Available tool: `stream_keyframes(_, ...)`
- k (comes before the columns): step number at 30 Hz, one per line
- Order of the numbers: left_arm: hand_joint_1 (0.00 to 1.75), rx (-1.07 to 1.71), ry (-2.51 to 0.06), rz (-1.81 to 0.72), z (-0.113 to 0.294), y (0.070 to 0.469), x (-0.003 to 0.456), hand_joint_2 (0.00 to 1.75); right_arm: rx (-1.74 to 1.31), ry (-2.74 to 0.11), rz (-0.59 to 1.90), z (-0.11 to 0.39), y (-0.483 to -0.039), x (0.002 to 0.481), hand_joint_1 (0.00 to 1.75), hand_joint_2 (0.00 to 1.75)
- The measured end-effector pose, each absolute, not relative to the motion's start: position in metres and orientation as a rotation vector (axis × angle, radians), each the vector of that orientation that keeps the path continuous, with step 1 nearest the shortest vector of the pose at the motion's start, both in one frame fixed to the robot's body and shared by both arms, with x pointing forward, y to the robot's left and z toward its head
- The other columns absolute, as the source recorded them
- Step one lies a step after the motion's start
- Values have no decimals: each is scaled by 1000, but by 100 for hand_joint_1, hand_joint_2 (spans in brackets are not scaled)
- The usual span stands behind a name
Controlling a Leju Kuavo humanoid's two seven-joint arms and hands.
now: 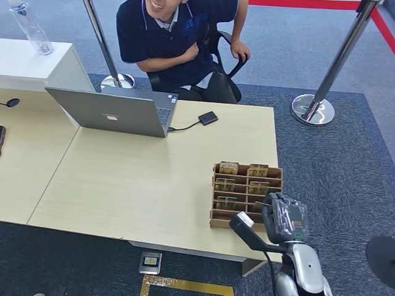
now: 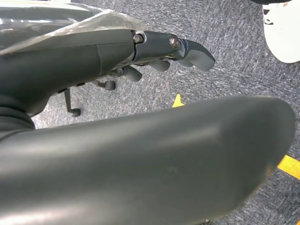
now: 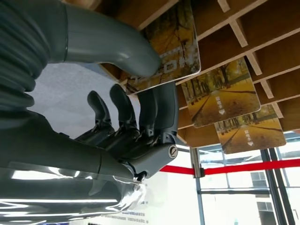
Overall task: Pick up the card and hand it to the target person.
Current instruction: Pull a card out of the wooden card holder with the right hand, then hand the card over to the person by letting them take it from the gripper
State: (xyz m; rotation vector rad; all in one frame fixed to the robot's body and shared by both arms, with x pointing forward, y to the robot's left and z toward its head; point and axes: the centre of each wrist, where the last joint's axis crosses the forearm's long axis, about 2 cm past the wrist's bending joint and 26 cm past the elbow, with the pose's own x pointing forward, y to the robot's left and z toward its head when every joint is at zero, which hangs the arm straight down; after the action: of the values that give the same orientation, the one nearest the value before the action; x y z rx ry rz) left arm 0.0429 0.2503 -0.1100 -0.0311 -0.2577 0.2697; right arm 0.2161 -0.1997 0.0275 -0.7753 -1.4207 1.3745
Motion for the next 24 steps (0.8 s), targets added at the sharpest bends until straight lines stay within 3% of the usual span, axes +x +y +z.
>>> stream_keyframes(3,0,-31,-258,270,-110,250,43,0,-783,-1430,1371,29,-200,215,175,175)
stream_keyframes(14,0,-28,-270,270,-110,253,43,0,-838,-1576,1352,60,-195,207,175,175)
stream_keyframes(24,0,-32,-278,274,-110,252,44,0,-787,-1879,1264,106,-196,221,175,175)
